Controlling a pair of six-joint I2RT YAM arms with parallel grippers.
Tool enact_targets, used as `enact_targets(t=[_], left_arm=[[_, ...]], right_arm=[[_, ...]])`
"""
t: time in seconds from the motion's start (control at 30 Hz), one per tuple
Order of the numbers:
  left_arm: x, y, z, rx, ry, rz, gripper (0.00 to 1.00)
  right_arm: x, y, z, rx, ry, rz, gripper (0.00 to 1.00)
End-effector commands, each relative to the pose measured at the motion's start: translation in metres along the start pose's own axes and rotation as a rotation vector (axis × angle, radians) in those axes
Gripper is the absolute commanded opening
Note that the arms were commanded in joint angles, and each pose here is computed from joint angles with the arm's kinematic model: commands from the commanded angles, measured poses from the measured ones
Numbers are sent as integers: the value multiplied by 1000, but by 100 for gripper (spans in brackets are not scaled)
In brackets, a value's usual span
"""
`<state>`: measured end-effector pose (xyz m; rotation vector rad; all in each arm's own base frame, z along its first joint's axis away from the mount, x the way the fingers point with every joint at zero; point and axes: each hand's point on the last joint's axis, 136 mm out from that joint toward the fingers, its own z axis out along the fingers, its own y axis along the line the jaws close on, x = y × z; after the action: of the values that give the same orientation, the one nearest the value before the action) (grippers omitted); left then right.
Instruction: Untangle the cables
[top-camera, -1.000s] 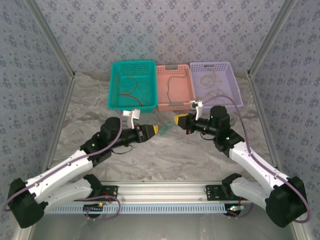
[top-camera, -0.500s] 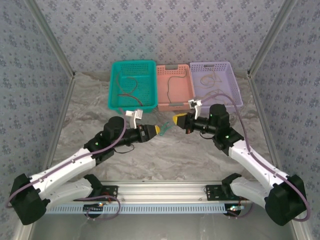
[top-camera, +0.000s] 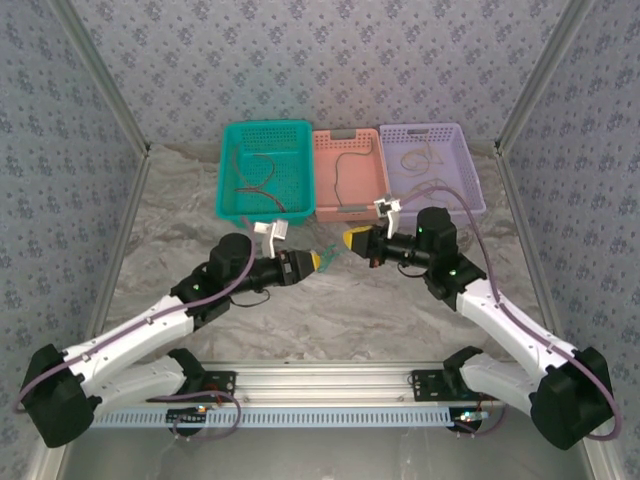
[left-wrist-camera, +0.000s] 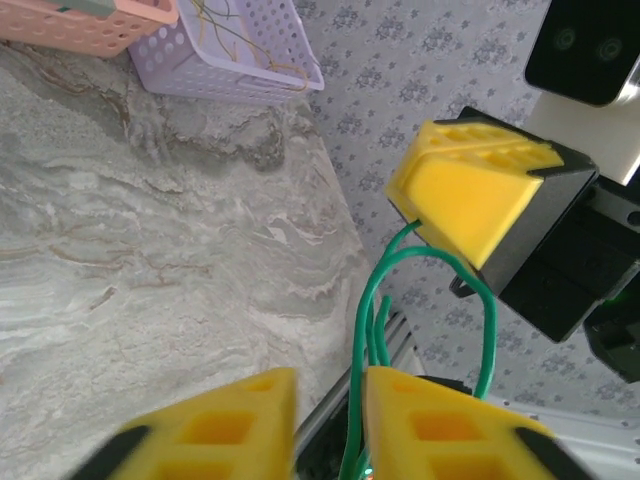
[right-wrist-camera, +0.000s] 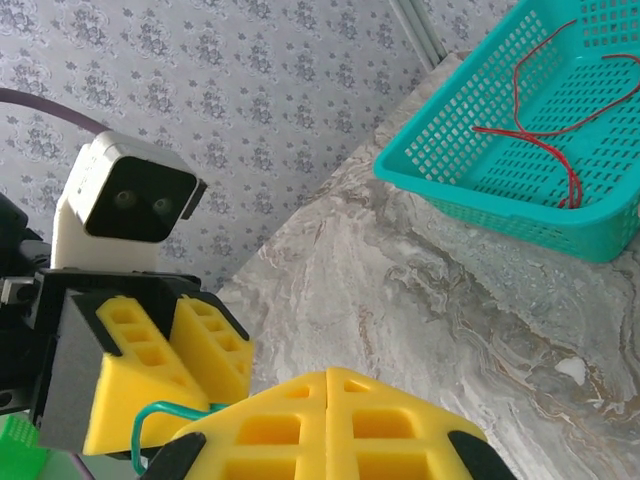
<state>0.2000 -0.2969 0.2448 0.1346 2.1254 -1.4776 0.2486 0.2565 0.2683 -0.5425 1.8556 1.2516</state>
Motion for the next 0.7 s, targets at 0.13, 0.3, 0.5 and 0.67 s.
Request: enact_targets(t=[0.13, 0.3, 0.5, 0.67], left_arm=[[-13, 17, -13, -205, -25, 146, 0], [-17, 37, -32, -398, 23, 299, 0], [-24, 55, -44, -541, 43, 417, 0], [-28, 66, -55, -629, 57, 515, 0]], right_arm=[[-11, 1, -12, 71, 3, -39, 0], [-19, -9, -34, 189, 17, -55, 0], [-26, -13, -48, 285, 50, -38, 0], [-34, -26, -62, 391, 56, 121, 0]])
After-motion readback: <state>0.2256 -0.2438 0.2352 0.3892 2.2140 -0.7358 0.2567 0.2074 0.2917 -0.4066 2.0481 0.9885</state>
